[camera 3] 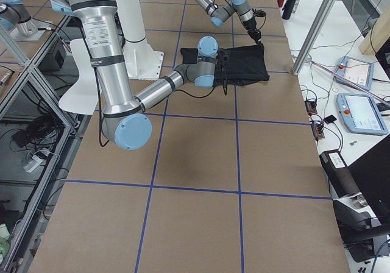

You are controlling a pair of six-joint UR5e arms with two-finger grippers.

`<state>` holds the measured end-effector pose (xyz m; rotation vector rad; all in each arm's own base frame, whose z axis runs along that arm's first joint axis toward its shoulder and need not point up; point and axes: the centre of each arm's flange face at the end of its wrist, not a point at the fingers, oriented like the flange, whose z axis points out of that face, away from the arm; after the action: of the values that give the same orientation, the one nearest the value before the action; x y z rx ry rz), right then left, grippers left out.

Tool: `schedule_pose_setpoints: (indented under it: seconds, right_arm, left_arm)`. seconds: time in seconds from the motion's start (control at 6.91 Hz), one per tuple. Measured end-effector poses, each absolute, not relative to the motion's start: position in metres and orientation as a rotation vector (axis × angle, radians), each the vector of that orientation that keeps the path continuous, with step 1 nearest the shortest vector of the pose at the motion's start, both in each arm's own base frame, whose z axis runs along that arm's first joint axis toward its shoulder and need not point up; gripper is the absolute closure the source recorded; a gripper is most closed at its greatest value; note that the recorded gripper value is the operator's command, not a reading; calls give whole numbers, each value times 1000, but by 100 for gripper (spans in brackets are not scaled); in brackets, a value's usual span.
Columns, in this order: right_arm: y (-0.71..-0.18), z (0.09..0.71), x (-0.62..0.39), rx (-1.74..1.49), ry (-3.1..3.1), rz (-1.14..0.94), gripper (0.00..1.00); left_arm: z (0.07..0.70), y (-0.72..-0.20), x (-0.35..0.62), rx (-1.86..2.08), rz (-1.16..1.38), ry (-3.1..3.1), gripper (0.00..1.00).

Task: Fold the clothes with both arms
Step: 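Pull the grasped edge farther from the robot with the left gripper, straightening the shirt, then release the shirt with the left gripper while the right gripper moves to the folded edge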

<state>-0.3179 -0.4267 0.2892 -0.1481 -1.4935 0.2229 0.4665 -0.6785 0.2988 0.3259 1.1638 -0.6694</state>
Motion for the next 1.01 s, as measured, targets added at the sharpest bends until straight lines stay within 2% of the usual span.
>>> schedule_pose_setpoints:
  seconds: [0.43,1.01]
  right_arm:
    - [-431,295,-324,-11,-1444,106,0]
    - [-419,308,-384,200,-1258,0,0]
  left_arm:
    - [290,-683,405,282,-642,1226,0]
    - [295,-606,336,252,-506,1205,0]
